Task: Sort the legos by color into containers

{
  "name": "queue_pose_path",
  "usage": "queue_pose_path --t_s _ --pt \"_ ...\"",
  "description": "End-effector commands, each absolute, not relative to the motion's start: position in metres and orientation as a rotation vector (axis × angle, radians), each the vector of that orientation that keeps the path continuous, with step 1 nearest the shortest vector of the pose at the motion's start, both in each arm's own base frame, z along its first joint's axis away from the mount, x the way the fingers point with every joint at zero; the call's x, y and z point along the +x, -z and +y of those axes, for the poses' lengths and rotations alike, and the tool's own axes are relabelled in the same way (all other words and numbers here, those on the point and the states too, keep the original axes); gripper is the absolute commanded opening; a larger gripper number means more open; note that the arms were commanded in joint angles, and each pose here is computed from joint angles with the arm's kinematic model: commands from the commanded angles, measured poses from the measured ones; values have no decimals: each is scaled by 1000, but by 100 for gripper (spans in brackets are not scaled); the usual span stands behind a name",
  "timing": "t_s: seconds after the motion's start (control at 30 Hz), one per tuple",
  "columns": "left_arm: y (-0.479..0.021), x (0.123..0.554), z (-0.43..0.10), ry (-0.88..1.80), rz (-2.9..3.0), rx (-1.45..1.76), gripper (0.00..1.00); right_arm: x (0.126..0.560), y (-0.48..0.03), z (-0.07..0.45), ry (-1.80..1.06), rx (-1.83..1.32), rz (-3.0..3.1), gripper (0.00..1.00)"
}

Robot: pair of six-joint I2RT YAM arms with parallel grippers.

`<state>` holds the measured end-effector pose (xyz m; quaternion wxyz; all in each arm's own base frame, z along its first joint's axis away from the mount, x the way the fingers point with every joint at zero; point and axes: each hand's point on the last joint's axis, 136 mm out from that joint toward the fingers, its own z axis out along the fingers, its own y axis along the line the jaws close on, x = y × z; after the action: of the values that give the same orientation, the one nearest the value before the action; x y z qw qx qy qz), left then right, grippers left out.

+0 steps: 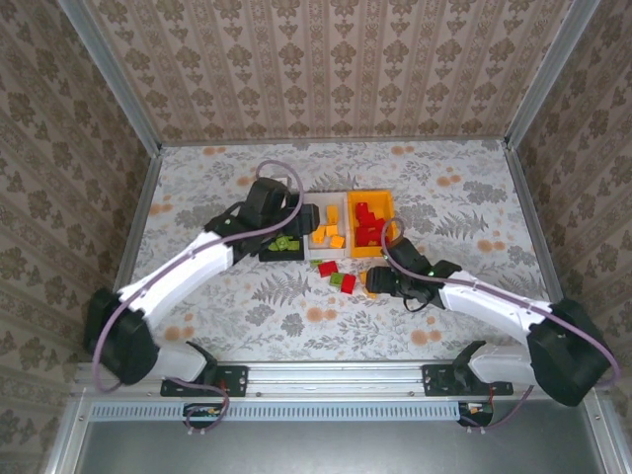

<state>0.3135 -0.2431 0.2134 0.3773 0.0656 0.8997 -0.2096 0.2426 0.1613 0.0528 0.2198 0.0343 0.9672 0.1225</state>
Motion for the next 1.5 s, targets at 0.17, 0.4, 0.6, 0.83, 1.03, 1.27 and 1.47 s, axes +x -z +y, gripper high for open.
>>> queue_pose_path --t_s 0.17,0.4,0.6,0.83,1.03,1.27,1.47 --pt "-187 238 -221 588 2319 143 100 249 -33 188 -246 -133 2728 72" --pt "-142 204 -202 613 2373 53 100 251 -21 195 -190 -188 2748 70" --pt "-128 193 -192 660 2354 -12 100 251 -26 206 -187 -230 2710 67" --pt "-126 188 -186 667 2350 -18 100 256 -55 195 -191 -117 2613 72" --pt "-124 186 -183 672 2345 -22 100 272 -73 190 -276 103 2534 75" --pt "-124 184 -179 664 2348 -23 100 291 -50 202 -234 155 2591 74" --pt "-123 182 -177 665 2347 -27 100 293 -34 198 -170 162 2632 70"
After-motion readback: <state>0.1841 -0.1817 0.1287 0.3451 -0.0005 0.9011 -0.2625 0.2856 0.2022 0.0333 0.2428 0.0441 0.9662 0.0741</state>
